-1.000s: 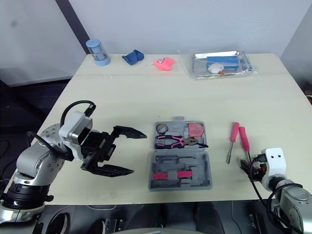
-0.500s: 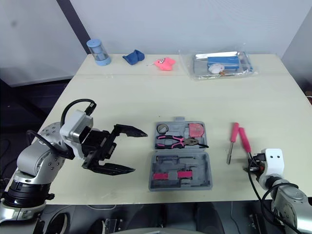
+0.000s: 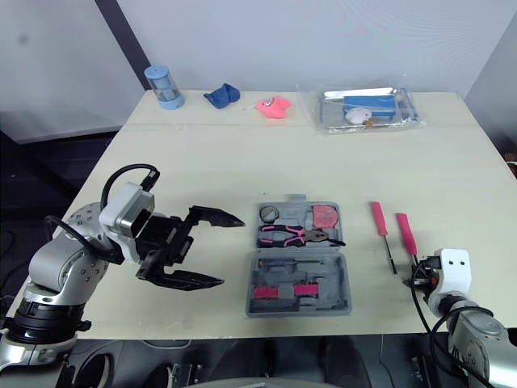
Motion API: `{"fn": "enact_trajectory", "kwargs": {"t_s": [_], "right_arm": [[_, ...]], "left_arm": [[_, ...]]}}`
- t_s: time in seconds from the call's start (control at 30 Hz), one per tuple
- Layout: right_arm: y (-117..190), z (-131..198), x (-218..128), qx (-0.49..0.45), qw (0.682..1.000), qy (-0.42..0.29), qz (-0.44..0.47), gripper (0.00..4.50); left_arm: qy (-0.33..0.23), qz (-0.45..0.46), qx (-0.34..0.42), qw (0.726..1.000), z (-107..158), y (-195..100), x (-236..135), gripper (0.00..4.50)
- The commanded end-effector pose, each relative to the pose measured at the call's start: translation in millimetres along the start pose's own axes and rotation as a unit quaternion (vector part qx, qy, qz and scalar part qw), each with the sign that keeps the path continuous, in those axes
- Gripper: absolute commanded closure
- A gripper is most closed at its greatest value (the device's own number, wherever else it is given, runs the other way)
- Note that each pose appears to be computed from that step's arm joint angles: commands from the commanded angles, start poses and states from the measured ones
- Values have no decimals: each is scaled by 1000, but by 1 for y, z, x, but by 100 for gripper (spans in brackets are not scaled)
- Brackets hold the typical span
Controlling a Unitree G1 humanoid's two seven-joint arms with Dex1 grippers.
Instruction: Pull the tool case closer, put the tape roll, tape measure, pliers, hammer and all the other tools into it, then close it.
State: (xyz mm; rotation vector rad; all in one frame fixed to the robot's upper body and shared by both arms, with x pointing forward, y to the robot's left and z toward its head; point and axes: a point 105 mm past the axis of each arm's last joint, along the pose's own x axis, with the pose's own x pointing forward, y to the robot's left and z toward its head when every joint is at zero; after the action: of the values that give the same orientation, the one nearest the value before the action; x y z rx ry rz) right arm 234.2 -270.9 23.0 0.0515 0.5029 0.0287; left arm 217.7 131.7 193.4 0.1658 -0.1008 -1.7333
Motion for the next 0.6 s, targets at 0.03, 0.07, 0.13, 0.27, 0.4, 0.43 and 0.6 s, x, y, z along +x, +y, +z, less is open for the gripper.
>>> {"fn": "enact_trajectory", "kwargs": {"t_s": [0.03, 0.07, 0.13, 0.27, 0.4, 0.43, 0.6], "right_arm": [[-8, 23, -12, -56, 998, -32, 13, 418], [-9, 30, -16, -71, 996, -37, 24, 418], [-8, 42, -21, -104, 992, -44, 47, 418], [23, 77, -38, -205, 964, -48, 162, 418], [58, 88, -52, -299, 916, -27, 267, 418], [67, 88, -55, -329, 899, -18, 290, 418], [95, 83, -61, -410, 834, 25, 367, 418]], "left_arm": [[0, -3, 13, 1000, 2, -2, -2, 0], [1, -2, 13, 1000, 1, -2, -3, 0], [3, 1, 11, 1000, 0, -2, -5, 0], [16, 10, 6, 1000, -5, -2, -13, 0], [30, 23, 2, 999, -9, -1, -20, 0], [32, 28, 1, 999, -10, -1, -22, 0], [53, 49, 5, 997, -16, 0, -30, 0]]}}
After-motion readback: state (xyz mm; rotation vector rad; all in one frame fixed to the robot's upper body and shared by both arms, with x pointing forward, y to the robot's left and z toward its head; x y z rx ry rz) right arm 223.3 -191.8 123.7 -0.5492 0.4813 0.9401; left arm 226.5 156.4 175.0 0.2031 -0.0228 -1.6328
